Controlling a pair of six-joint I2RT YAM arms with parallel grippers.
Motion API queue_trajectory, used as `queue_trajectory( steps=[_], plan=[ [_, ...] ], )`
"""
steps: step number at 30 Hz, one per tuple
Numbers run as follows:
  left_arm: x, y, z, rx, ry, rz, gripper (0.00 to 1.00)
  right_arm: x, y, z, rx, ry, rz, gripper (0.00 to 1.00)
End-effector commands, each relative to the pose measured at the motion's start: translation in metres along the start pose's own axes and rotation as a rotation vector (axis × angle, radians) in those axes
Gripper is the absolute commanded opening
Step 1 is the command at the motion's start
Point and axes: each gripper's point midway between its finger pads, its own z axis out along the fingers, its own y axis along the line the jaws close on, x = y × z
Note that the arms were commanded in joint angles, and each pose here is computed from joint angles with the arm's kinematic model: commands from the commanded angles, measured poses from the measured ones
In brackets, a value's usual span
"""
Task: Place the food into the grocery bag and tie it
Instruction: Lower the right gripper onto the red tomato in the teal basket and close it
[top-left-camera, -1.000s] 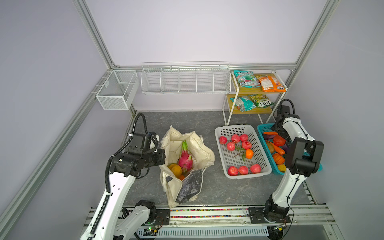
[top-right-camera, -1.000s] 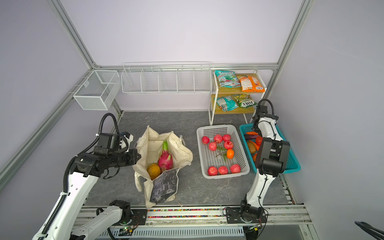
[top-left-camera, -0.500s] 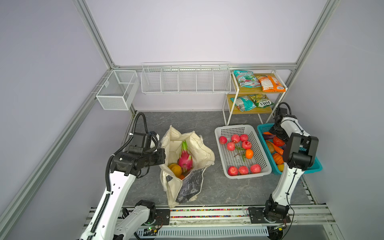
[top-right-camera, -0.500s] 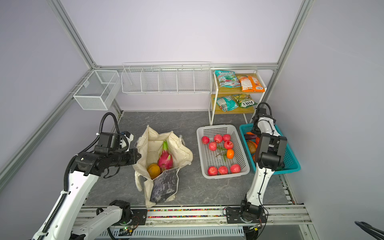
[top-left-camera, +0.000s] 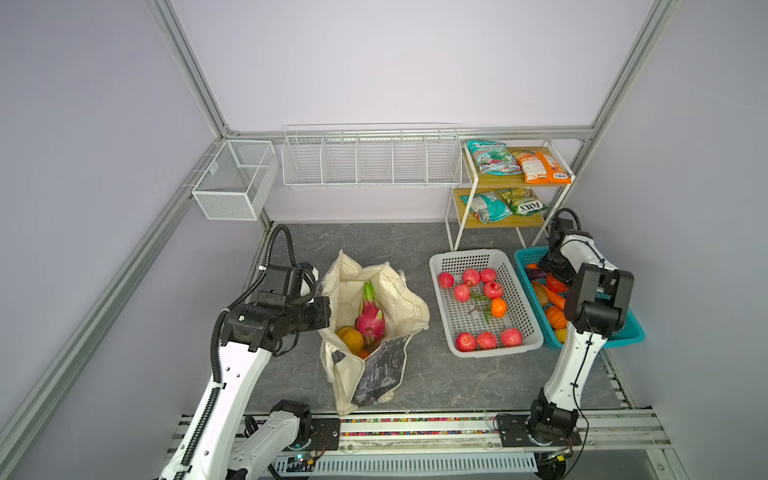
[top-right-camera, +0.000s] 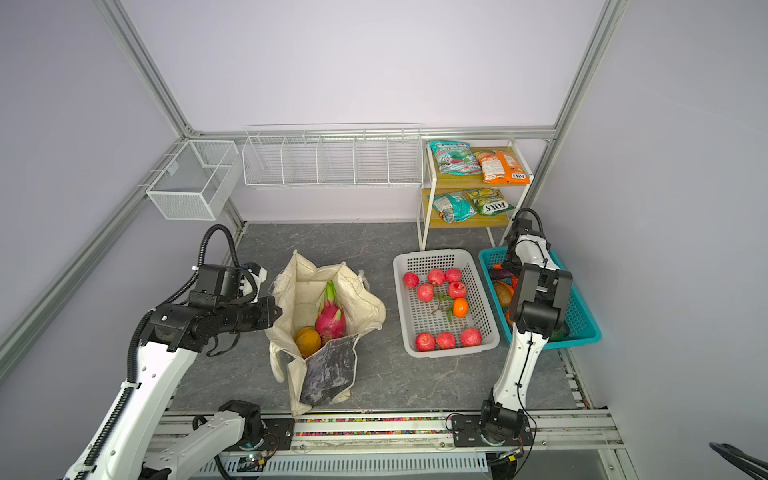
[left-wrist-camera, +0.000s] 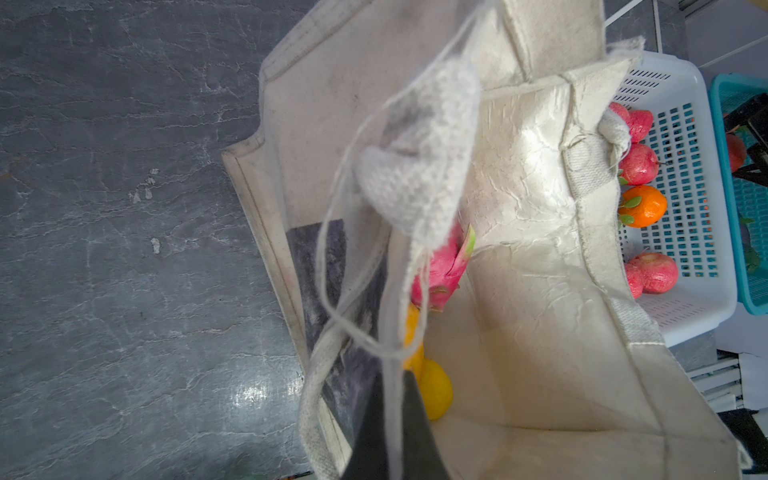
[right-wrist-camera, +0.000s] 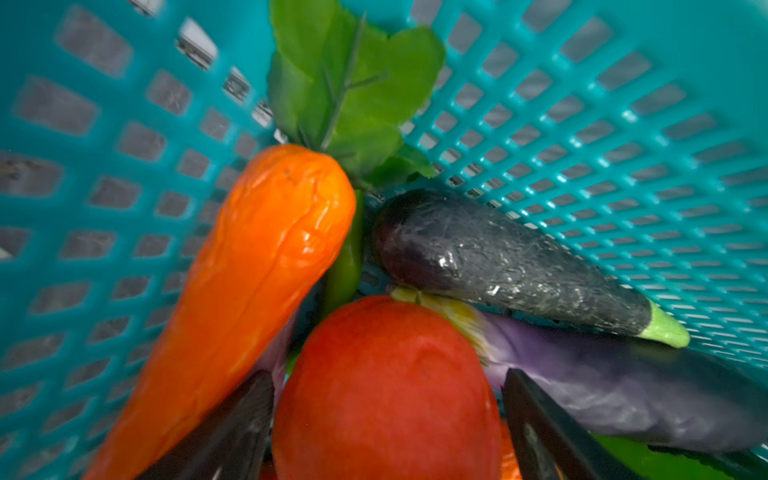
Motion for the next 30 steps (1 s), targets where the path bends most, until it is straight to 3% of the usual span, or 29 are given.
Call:
queue_trajectory(
  steps=[1, 6, 13, 21, 30],
  plan=[
    [-0.010, -0.001, -0.008, -0.007, -0.037, 0.016, 0.00, 0.000, 0.001, 0.004, -0.012, 0.020, 0.012, 0.93],
    [-0.010, -0.001, -0.010, -0.009, -0.040, 0.015, 0.00, 0.000, 0.002, 0.005, -0.031, 0.026, 0.026, 0.99],
    [-0.010, -0.002, -0.013, -0.005, -0.045, 0.011, 0.00, 0.002, 0.005, 0.002, -0.082, 0.026, 0.045, 0.83],
    [-0.011, -0.002, -0.016, -0.006, -0.049, 0.006, 0.00, 0.002, 0.002, -0.004, -0.104, 0.026, 0.051, 0.74],
    [-0.007, -0.001, -0.015, -0.008, -0.044, 0.006, 0.00, -0.007, -0.012, -0.046, -0.162, -0.037, 0.078, 0.66]
  ],
)
